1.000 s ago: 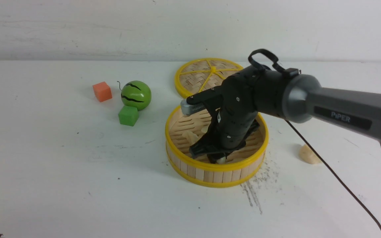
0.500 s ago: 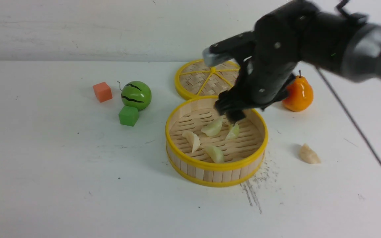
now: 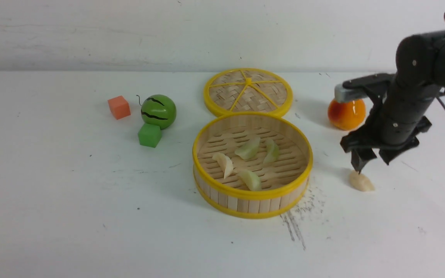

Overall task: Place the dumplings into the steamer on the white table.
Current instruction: 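Reach for and grasp a dumpling lying on the table beside the steamer, then place the dumpling in the bamboo steamer basket with the right gripper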

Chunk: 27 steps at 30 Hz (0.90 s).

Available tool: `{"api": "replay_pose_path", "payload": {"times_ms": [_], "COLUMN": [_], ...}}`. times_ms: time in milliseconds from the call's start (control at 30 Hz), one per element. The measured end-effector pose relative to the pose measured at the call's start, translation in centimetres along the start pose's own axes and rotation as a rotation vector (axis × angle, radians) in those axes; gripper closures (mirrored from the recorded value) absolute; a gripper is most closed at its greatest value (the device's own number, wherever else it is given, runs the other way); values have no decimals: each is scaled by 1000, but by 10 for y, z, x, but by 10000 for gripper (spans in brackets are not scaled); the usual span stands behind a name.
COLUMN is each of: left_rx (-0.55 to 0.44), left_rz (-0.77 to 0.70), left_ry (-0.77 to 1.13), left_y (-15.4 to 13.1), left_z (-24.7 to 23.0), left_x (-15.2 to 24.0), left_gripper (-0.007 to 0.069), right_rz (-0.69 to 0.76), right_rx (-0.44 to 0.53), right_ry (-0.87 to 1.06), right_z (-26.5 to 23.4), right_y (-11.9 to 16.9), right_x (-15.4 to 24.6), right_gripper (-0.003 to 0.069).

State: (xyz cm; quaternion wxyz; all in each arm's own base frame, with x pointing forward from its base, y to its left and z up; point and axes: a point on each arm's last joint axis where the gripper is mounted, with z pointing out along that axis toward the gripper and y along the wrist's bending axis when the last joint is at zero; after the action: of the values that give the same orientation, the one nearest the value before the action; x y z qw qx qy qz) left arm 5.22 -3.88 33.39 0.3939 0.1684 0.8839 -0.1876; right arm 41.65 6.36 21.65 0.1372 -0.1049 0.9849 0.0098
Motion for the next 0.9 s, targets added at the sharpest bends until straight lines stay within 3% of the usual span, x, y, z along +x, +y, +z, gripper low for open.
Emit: {"api": "replay_pose_path", "payload": {"times_ms": [300,400,500,767,800,833,900], "left_rx": [1,1,2,3,0,0,-5], "left_rz": [2,2,2,2,4,4,8], "left_ry": [-22,-28,-29,-35,-37,-37,-43], "left_y": [0,0,0,0,0,0,0], "left_z": [0,0,0,0,0,0,0], "left_x": [-2,-3,-3,-3,-3,-3,-4], "left_gripper": [588,587,585,576,575,575,571], "right_rz": [-14,-15,-17,-46,-78,-78,-143], "right_rx": [-22,-25,-23,-43,-61,-61,-113], "right_ry": [24,20,22,52,1,-3,-104], "right_z": [51,53,53,23,0,-2,-38], "right_y": [-2,-2,-2,11,28,28,67], "right_x": [-1,-2,-1,-11,-21,-22,-33], "right_gripper": [175,275,455,462,462,462,462]}}
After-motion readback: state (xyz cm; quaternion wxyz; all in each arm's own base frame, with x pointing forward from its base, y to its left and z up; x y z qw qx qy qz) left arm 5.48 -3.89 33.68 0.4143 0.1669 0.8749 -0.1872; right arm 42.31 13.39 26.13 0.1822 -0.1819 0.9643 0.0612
